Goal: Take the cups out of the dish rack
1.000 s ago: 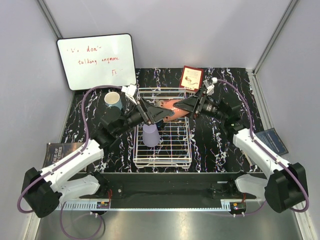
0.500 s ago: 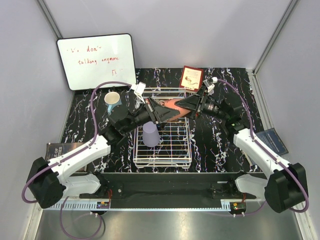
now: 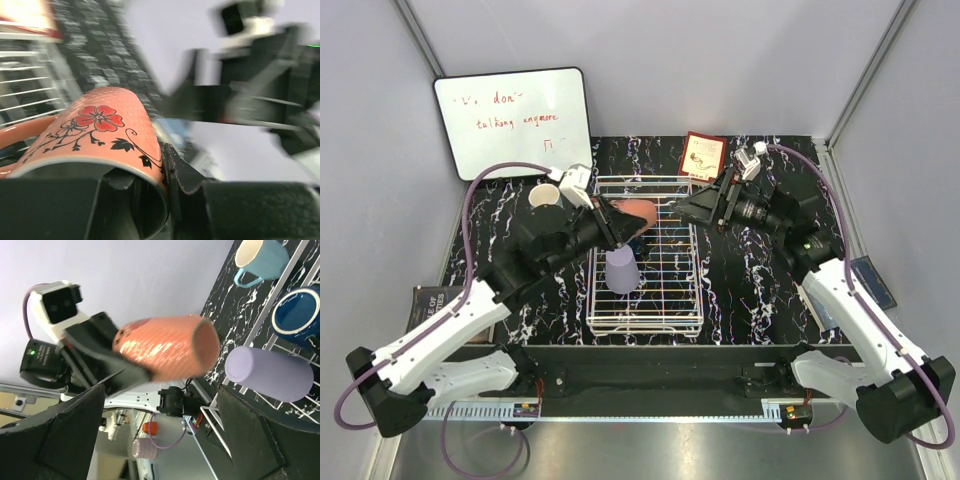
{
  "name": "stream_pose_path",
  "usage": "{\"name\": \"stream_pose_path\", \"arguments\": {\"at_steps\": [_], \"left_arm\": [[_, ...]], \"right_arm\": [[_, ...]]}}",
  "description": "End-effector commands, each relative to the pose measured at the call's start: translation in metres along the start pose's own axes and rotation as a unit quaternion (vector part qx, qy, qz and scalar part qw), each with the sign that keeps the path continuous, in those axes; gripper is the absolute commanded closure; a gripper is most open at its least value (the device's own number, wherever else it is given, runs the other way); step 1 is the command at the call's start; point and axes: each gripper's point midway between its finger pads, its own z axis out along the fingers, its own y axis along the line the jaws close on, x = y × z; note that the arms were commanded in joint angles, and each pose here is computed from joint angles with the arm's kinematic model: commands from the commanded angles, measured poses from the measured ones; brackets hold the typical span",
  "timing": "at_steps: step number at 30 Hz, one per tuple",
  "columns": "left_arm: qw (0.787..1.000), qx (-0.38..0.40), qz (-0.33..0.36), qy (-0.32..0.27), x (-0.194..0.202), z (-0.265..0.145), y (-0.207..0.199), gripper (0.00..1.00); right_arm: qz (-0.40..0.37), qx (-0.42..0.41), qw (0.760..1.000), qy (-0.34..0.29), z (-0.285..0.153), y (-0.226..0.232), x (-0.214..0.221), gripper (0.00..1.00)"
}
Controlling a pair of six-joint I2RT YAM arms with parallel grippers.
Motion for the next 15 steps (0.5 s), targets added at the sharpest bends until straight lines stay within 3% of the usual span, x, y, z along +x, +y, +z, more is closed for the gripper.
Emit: {"name": "stream_pose_path", "arguments": {"at_steps": [1, 4, 6, 7, 8, 9, 12, 14, 15], "left_arm": [[0.993, -0.084, 0.052, -0.061, -0.036, -0.021, 0.023, 1.00], [0.981, -0.165, 0.074, -0.073, -0.054, -0.038, 0.041, 1.00], [0.955, -0.260, 0.099, -0.099, -0.076, -0.057, 0.067, 1.00], [0.937, -0.318, 0.122, -0.080, -0.080, -0.071, 0.081, 1.00], [0.910, -0.380, 0.138, -0.094, -0.093, -0.086, 0.098, 1.00], [0.879, -0.449, 0.149, -0.068, -0.094, -0.109, 0.125, 1.00], [0.825, -0.548, 0.126, -0.058, -0.117, -0.142, 0.169, 1.00], [0.820, -0.562, 0.098, -0.040, -0.115, -0.147, 0.193, 1.00], [0.806, -0.584, 0.077, -0.058, -0.127, -0.159, 0.212, 1.00]], "right_arm": [[-0.052, 0.018, 0.998, -0.028, -0.007, 0.009, -0.014, 0.00], [-0.071, 0.083, 0.993, -0.053, -0.014, -0.007, -0.024, 0.00], [-0.075, 0.168, 0.980, -0.075, -0.026, -0.029, -0.033, 0.00], [-0.098, 0.206, 0.971, -0.075, -0.031, -0.041, -0.036, 0.00], [-0.099, 0.252, 0.960, -0.071, -0.035, -0.060, -0.039, 0.00], [-0.100, 0.326, 0.937, -0.079, -0.053, -0.078, -0.044, 0.00], [-0.115, 0.453, 0.882, -0.052, -0.080, -0.122, -0.045, 0.00], [-0.126, 0.490, 0.862, -0.035, -0.089, -0.136, -0.044, 0.01], [-0.125, 0.505, 0.853, -0.033, -0.095, -0.142, -0.043, 0.00]]}}
